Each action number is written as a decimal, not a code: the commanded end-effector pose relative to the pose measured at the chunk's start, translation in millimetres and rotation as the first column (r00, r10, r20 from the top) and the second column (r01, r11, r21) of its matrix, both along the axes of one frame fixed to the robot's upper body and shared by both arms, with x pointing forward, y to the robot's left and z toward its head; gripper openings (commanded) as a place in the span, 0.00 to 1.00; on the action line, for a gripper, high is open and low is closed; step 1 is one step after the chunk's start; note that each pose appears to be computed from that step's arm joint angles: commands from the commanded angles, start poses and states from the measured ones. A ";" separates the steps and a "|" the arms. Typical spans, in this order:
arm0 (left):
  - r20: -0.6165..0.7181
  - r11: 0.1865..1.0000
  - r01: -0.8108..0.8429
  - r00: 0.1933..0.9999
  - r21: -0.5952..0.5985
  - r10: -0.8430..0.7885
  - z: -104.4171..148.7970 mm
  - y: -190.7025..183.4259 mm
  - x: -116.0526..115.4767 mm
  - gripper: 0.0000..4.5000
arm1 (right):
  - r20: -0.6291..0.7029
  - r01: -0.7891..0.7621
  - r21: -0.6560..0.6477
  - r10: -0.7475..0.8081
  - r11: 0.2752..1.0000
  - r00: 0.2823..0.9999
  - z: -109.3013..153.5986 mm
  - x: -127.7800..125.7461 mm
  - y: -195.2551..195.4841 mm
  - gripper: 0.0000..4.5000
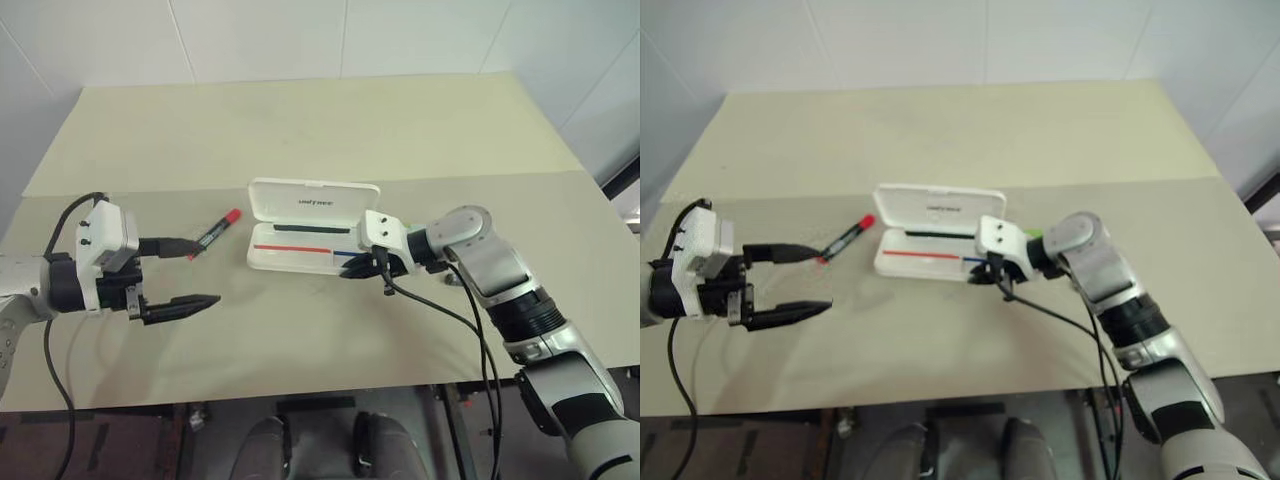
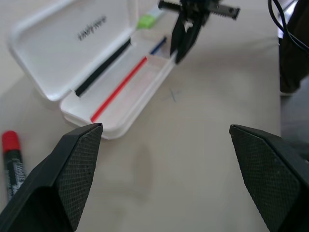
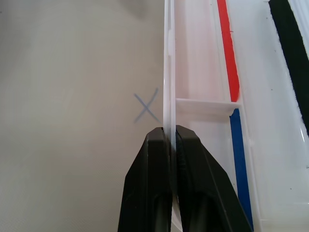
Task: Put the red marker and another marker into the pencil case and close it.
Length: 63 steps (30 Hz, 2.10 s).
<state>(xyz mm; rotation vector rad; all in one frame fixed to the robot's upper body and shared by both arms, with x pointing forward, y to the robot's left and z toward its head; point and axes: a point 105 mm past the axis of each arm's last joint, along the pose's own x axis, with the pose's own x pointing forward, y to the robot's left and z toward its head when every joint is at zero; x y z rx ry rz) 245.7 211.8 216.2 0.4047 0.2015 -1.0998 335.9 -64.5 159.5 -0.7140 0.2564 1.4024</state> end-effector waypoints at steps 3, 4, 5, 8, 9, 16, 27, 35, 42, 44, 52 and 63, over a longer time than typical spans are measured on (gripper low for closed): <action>0.015 0.999 0.040 0.999 0.023 -0.041 8.2 -4.8 -6.9 1.00 | 0.045 -0.086 -0.014 0.086 0.996 0.995 1.7 -18.2 12.3 0.01; 0.013 0.999 0.041 0.999 0.024 -0.041 7.9 -5.0 -7.2 1.00 | 0.050 -0.094 -0.026 0.095 0.995 0.994 -0.5 -20.3 12.8 0.01; 0.012 0.999 0.041 0.999 0.026 -0.041 7.1 -5.2 -7.1 1.00 | 0.055 -0.105 -0.039 0.107 0.994 0.993 -3.0 -22.5 13.2 0.01; 0.013 0.999 0.037 0.999 0.025 -0.037 6.7 -5.9 -6.3 1.00 | 0.058 -0.122 -0.054 0.125 0.991 0.990 -6.6 -26.7 14.5 0.01; 0.013 0.999 0.037 0.999 0.024 -0.037 6.9 -6.1 -6.2 1.00 | 0.060 -0.126 -0.058 0.129 0.990 0.990 -7.0 -27.3 14.6 0.01; 0.013 0.999 0.034 0.999 0.024 -0.035 7.1 -7.0 -5.9 1.00 | 0.070 -0.158 -0.082 0.164 0.984 0.984 -8.7 -31.4 15.9 0.01; 0.009 0.999 0.025 1.000 0.021 -0.025 5.7 -7.1 -6.0 1.00 | 0.037 -0.160 -0.112 0.165 0.981 0.986 -17.8 -33.5 12.4 0.34; 0.010 0.999 0.030 1.000 0.012 -0.030 4.8 -9.4 -5.4 1.00 | -0.014 -0.149 -0.025 0.148 0.989 0.989 -4.4 -38.7 16.7 0.40; 0.002 0.999 0.053 0.999 -0.007 -0.053 5.9 -14.3 -11.4 1.00 | -0.092 -0.131 0.070 0.137 0.989 0.986 24.8 -52.0 5.4 0.40; -0.001 0.998 0.061 0.998 -0.010 -0.061 6.0 -16.2 -13.4 1.00 | -0.094 -0.125 0.068 0.131 0.990 0.987 26.6 -53.6 2.0 0.40; 0.122 0.992 -0.001 0.992 -0.125 0.017 45.9 -13.7 -4.6 1.00 | -0.070 -0.081 0.112 0.089 0.990 0.994 48.5 -50.7 -8.6 0.40; 0.173 0.937 -0.326 0.923 -0.127 0.345 46.8 46.7 19.9 1.00 | -0.018 -0.017 0.169 0.020 0.986 1.000 68.6 -42.7 -16.4 0.40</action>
